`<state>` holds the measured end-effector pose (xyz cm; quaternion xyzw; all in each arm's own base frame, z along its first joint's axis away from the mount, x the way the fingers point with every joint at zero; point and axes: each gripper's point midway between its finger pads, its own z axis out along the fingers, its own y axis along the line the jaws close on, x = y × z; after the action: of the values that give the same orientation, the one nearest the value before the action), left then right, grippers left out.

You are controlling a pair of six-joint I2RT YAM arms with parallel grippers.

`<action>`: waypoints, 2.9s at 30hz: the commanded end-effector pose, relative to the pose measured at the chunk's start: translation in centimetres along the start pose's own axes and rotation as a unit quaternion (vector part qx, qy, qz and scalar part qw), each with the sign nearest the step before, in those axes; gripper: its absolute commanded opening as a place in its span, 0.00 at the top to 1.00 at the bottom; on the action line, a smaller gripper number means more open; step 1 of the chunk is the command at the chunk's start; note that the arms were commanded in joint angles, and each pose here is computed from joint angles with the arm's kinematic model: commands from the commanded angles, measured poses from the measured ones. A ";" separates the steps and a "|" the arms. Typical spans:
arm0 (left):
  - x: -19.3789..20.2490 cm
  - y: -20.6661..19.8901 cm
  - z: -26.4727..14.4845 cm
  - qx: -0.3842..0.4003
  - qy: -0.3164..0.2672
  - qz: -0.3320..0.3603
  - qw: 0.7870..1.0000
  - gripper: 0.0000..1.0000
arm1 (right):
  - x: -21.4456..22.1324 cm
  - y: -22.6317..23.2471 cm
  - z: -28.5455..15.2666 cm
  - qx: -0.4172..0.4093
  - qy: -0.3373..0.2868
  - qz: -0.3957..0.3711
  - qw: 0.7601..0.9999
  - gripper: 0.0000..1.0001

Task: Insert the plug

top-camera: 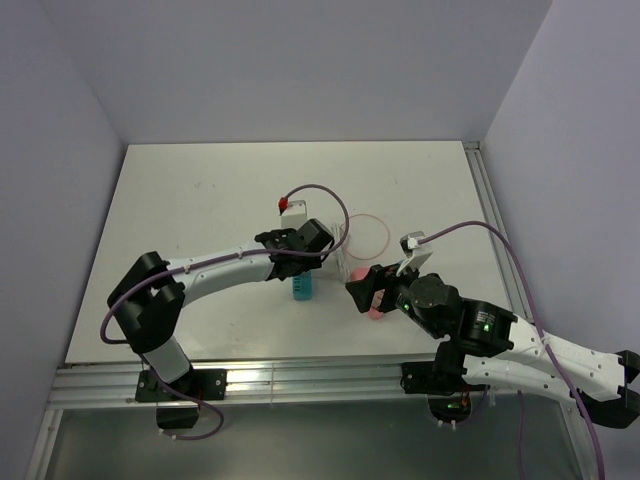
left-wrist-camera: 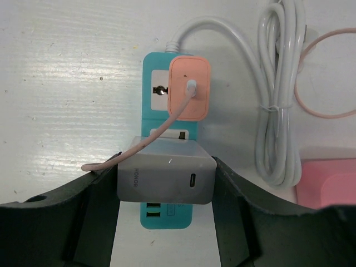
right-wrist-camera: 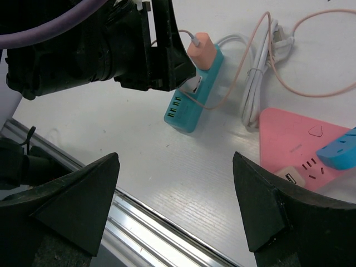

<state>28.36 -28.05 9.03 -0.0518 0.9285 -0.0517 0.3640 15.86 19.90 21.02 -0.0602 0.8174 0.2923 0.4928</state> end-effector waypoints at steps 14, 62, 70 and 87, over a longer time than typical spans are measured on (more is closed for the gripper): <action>0.3 0.0 1.0 -0.025 -0.005 -0.033 0.999 1.00 | -0.6 0.2 0.1 -0.003 -0.016 0.014 1.000 0.11; 12.2 4.8 3.3 -0.096 0.020 0.083 0.992 1.00 | -0.8 -3.2 1.9 0.047 0.002 0.076 0.996 0.11; 12.2 4.5 3.4 -0.103 0.014 0.097 0.990 1.00 | -0.6 -3.2 2.0 0.050 0.007 0.075 0.996 0.11; 7.7 2.5 1.1 -0.089 -0.028 0.094 0.991 0.87 | -0.4 -3.2 2.3 0.049 0.013 0.072 0.996 0.11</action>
<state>27.53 -28.12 6.71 -0.0806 0.8695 0.0258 0.4867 18.68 18.13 17.91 0.0152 0.8525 0.2700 0.4473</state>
